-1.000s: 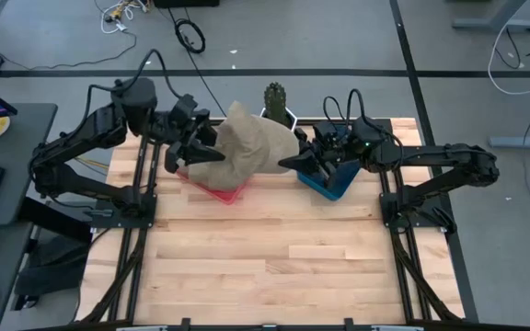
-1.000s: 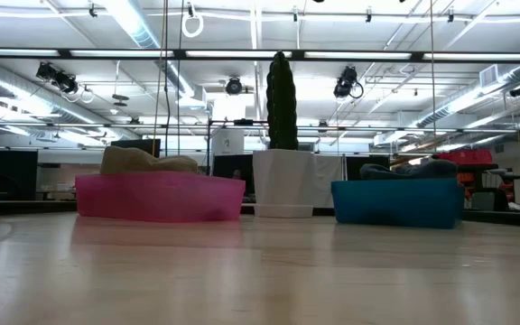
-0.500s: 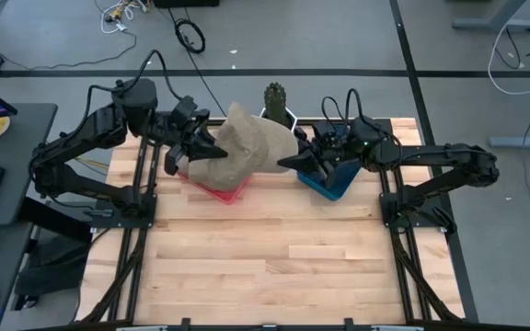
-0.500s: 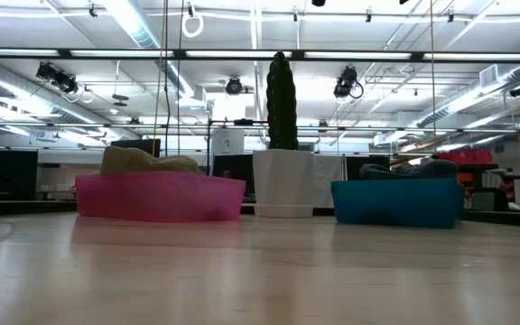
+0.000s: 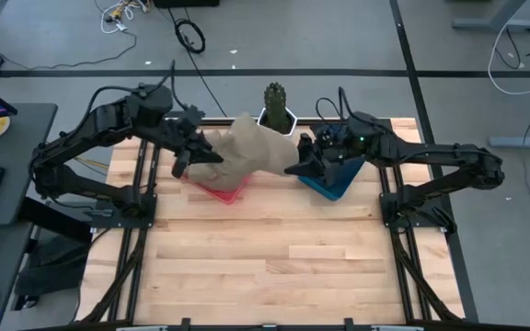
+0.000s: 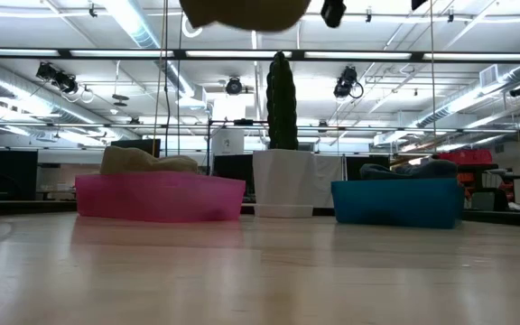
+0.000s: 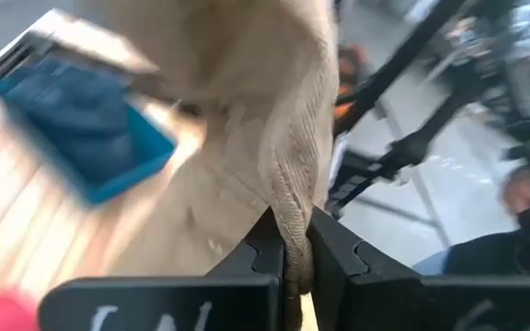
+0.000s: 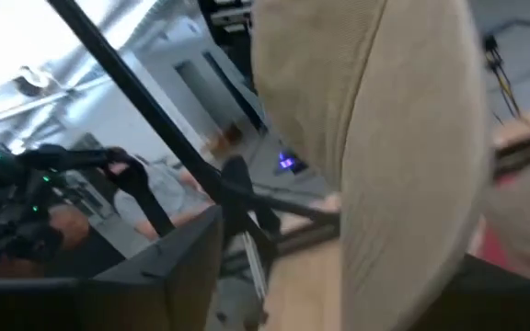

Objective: Pick & Place hat
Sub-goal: Put the brown cap into the red bin

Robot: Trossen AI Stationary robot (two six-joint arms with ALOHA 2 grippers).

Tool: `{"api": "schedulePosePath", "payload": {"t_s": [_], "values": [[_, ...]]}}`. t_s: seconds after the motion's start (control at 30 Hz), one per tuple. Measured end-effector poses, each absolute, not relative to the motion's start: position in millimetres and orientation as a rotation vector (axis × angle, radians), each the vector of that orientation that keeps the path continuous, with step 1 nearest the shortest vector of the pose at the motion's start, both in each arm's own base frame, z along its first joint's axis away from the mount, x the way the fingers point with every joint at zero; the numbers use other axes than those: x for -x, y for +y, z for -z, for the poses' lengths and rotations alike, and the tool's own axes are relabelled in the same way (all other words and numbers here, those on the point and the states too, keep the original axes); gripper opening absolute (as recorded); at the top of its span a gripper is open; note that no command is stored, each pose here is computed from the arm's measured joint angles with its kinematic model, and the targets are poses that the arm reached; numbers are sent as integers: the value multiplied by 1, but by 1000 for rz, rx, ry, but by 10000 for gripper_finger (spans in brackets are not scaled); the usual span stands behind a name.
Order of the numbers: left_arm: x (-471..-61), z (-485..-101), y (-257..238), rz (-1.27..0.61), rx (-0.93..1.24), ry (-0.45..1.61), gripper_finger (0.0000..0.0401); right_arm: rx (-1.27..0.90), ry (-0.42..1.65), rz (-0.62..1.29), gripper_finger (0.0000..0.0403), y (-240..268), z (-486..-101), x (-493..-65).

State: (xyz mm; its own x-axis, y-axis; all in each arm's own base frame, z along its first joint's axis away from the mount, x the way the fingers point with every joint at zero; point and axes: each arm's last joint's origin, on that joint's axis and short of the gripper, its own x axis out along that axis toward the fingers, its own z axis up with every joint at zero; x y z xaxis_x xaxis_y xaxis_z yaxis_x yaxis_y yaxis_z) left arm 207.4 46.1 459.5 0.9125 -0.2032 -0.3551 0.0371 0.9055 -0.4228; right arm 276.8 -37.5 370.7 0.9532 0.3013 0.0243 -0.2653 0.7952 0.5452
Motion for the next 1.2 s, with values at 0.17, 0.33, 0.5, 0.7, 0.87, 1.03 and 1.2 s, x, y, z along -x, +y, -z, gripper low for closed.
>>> {"api": "schedulePosePath", "payload": {"t_s": [0.17, 0.33, 0.5, 0.7, 0.87, 1.03, 1.2], "values": [[-200, -447, 52, 28, 440, 534, 27, -587, 169, -267, 277, -37, -366, -266], [-196, -443, 59, -20, 442, 566, 26, -589, 184, -263, 282, -36, -367, -261], [-190, -437, 63, -65, 440, 631, 26, -592, 187, -262, 276, -36, -367, -261], [-184, -433, 71, -166, 426, 680, 26, -598, 192, -258, 269, -36, -366, -261], [-189, -430, 79, -231, 412, 685, 26, -596, 182, -226, 269, -37, -366, -261], [-200, -422, 87, -281, 412, 725, 26, -595, 177, -227, 269, -37, -367, -261], [-220, -408, 96, -279, 416, 784, 26, -587, 146, -236, 269, -37, -370, -262]]}}
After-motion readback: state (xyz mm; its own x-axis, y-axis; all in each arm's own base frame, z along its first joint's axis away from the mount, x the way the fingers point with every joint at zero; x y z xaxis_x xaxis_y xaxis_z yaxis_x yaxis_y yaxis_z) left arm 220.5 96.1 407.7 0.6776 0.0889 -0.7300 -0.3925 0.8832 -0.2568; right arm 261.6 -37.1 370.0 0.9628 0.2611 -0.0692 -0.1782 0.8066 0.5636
